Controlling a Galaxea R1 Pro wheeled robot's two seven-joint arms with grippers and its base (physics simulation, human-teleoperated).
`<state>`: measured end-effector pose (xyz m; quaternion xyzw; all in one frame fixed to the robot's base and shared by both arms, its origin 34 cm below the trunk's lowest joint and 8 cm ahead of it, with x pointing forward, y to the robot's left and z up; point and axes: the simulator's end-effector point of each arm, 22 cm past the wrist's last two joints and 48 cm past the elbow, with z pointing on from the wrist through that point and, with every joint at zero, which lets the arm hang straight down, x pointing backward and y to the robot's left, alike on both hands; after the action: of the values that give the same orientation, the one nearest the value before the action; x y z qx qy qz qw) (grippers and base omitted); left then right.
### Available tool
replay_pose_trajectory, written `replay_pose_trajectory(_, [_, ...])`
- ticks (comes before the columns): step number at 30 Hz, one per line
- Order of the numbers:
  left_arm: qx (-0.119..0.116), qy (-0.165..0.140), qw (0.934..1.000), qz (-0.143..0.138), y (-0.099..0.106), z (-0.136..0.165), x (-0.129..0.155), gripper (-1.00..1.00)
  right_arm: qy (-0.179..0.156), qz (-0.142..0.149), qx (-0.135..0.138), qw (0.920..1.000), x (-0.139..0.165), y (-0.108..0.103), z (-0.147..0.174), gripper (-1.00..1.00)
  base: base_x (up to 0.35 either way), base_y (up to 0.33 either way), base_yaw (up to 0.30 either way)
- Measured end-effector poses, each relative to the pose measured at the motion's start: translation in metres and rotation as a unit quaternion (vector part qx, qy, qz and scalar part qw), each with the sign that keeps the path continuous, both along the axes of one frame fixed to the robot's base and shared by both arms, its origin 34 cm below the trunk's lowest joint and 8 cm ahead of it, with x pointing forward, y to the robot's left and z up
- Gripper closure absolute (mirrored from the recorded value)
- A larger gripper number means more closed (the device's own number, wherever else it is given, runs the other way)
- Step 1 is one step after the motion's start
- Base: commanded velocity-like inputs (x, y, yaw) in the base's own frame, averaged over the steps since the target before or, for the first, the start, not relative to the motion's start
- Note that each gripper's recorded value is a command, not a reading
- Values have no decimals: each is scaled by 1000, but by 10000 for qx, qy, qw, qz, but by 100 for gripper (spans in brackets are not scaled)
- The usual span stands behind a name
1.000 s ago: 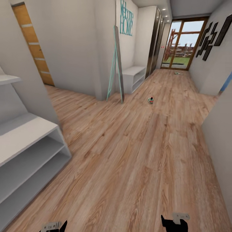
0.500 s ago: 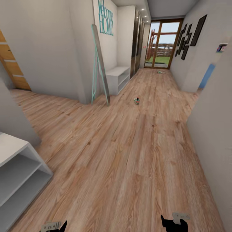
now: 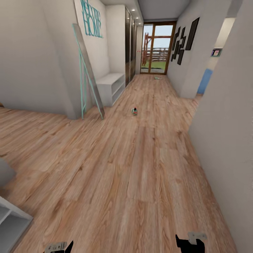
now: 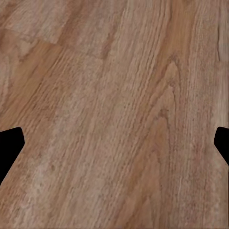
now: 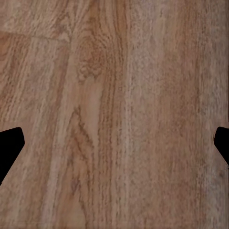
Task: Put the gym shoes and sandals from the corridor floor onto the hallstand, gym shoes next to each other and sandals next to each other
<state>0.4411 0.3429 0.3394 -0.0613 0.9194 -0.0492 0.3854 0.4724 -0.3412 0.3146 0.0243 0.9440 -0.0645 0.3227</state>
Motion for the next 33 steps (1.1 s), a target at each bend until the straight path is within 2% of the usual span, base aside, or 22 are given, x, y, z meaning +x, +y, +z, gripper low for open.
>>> replay_pose_trajectory(33, [-5, 31, 10000, 5, 0, -1, -2, -100, -18, 6, -5, 10000, 1, 0, 1, -100, 340, 0, -12])
